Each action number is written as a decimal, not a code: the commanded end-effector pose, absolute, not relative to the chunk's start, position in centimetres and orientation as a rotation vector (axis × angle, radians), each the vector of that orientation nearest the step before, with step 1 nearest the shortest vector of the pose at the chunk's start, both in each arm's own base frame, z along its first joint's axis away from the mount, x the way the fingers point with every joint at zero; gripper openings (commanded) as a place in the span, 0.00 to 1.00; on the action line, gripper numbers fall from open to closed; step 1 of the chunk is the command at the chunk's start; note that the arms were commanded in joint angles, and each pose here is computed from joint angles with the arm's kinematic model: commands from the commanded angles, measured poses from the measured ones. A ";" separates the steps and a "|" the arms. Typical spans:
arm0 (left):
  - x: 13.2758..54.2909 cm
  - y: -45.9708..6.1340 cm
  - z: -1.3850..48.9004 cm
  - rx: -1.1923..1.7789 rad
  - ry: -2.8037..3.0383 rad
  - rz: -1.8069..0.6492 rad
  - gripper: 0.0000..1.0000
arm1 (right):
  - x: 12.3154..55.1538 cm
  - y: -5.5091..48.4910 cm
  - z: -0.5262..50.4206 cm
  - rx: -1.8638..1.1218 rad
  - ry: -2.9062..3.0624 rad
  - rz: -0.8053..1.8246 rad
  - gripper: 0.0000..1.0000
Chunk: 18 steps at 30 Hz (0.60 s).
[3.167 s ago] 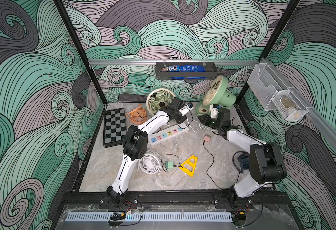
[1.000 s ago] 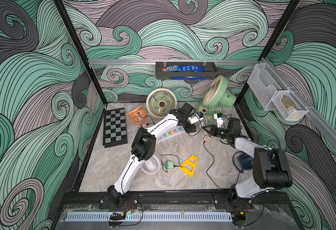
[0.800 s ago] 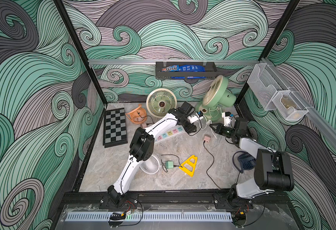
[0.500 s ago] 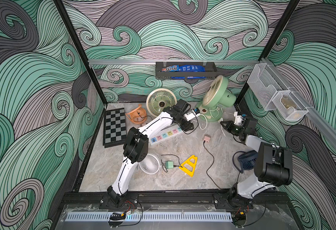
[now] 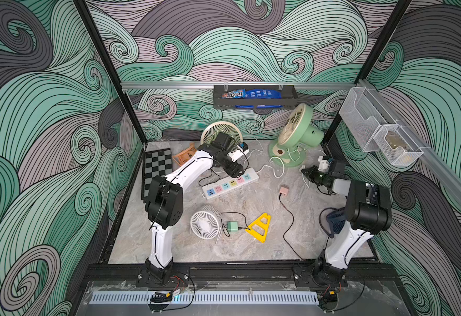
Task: Unplug the desk fan from the power strip
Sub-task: Place the plug at the center of the board.
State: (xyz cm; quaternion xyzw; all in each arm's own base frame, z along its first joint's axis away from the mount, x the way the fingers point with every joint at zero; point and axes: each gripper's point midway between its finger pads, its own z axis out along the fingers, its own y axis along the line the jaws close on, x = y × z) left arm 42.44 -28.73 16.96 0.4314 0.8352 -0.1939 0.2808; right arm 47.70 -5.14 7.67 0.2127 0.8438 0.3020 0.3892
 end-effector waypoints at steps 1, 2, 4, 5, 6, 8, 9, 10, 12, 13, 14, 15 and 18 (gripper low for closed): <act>42.8 -26.8 19.2 1.090 2.216 -0.543 0.73 | 47.9 -5.4 6.9 0.563 2.172 0.750 0.06; 43.0 -26.1 19.4 1.067 2.218 -0.542 0.73 | 47.9 -5.5 6.9 0.564 2.175 0.747 0.08; 43.4 -24.8 20.0 1.018 2.225 -0.551 0.75 | 48.0 -5.5 7.4 0.558 2.170 0.741 0.13; 43.5 -24.5 20.3 1.004 2.226 -0.558 0.77 | 48.1 -5.5 7.8 0.552 2.166 0.738 0.18; 43.6 -23.8 20.8 0.982 2.225 -0.556 0.78 | 48.1 -5.6 8.2 0.550 2.164 0.732 0.22; 43.8 -22.7 21.5 0.946 2.224 -0.552 0.81 | 48.1 -5.9 9.3 0.542 2.156 0.701 0.34; 43.9 -22.2 21.8 0.930 2.224 -0.551 0.82 | 48.1 -6.1 10.0 0.536 2.150 0.678 0.41; 43.9 -21.6 22.2 0.916 2.220 -0.545 0.83 | 48.2 -6.5 10.9 0.529 2.139 0.650 0.49; 43.9 -20.4 22.7 0.885 2.221 -0.537 0.85 | 48.1 -7.0 12.6 0.512 2.125 0.598 0.59; 43.9 -19.7 22.7 0.871 2.226 -0.537 0.86 | 48.2 -7.3 13.6 0.498 2.110 0.570 0.61; 43.9 -19.0 22.9 0.852 2.228 -0.533 0.88 | 48.2 -7.5 14.4 0.493 2.101 0.544 0.63; 43.9 -18.3 23.0 0.833 2.230 -0.528 0.90 | 48.1 -7.7 15.4 0.480 2.085 0.517 0.65; 43.9 -15.5 22.6 0.752 2.248 -0.505 0.95 | 47.7 -8.2 17.7 0.431 2.027 0.450 0.69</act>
